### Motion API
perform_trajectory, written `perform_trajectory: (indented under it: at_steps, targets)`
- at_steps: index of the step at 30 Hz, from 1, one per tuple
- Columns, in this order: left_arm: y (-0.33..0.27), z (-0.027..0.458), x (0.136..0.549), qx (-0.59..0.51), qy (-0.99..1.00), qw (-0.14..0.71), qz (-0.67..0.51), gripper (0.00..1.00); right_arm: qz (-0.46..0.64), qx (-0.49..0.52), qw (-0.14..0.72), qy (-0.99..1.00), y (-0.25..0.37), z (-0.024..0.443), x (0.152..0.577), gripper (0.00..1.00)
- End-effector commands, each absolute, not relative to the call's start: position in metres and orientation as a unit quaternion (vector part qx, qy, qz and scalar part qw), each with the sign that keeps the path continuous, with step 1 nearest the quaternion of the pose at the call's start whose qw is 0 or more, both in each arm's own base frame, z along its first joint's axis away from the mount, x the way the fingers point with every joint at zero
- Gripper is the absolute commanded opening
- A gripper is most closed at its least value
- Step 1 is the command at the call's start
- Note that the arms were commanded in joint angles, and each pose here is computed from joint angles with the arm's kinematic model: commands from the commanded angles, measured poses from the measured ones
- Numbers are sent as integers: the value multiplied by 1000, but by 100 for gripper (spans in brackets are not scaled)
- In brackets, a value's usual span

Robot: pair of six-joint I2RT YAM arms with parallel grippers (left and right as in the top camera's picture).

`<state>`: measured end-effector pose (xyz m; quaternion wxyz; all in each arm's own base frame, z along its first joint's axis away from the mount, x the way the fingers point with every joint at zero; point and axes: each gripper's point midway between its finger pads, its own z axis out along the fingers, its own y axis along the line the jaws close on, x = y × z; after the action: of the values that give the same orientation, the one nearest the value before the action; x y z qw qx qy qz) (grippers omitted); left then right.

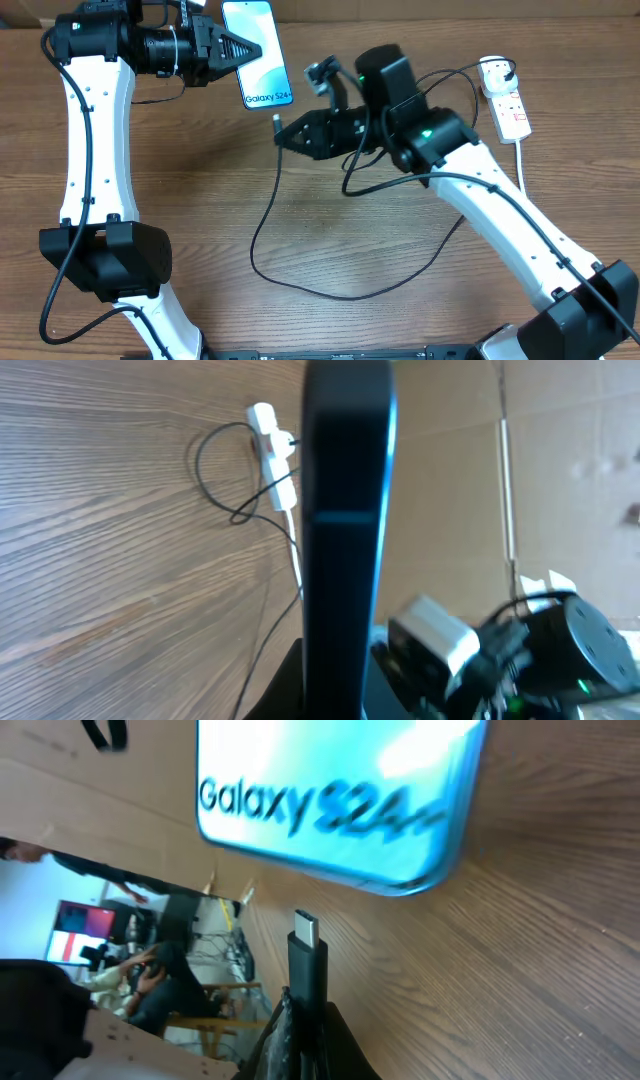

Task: Plug charger to phone and switch on socket
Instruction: 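Push the USB-C plug into the phone's bottom port with the right gripper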

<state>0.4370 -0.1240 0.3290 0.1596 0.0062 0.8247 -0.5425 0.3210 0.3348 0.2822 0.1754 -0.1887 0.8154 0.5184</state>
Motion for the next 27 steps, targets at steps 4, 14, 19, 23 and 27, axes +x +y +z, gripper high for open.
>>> perform_trajectory:
  at_steps: [4,14,19,23,27]
  targets:
    - [-123,354,429,37,781,167,-601,4,550,-212,192,785,332,315,317,4]
    - [-124,355,427,28,777,153,-610,4,569,-201,176,778,337,323,313,4]
    - [-124,355,427,28,776,153,-611,4,572,-204,174,775,342,325,309,4]
    - [-124,355,427,28,777,153,-610,4,575,-211,176,770,345,328,307,4]
    - [-124,355,427,28,776,153,-611,4,581,-220,177,763,349,331,303,4]
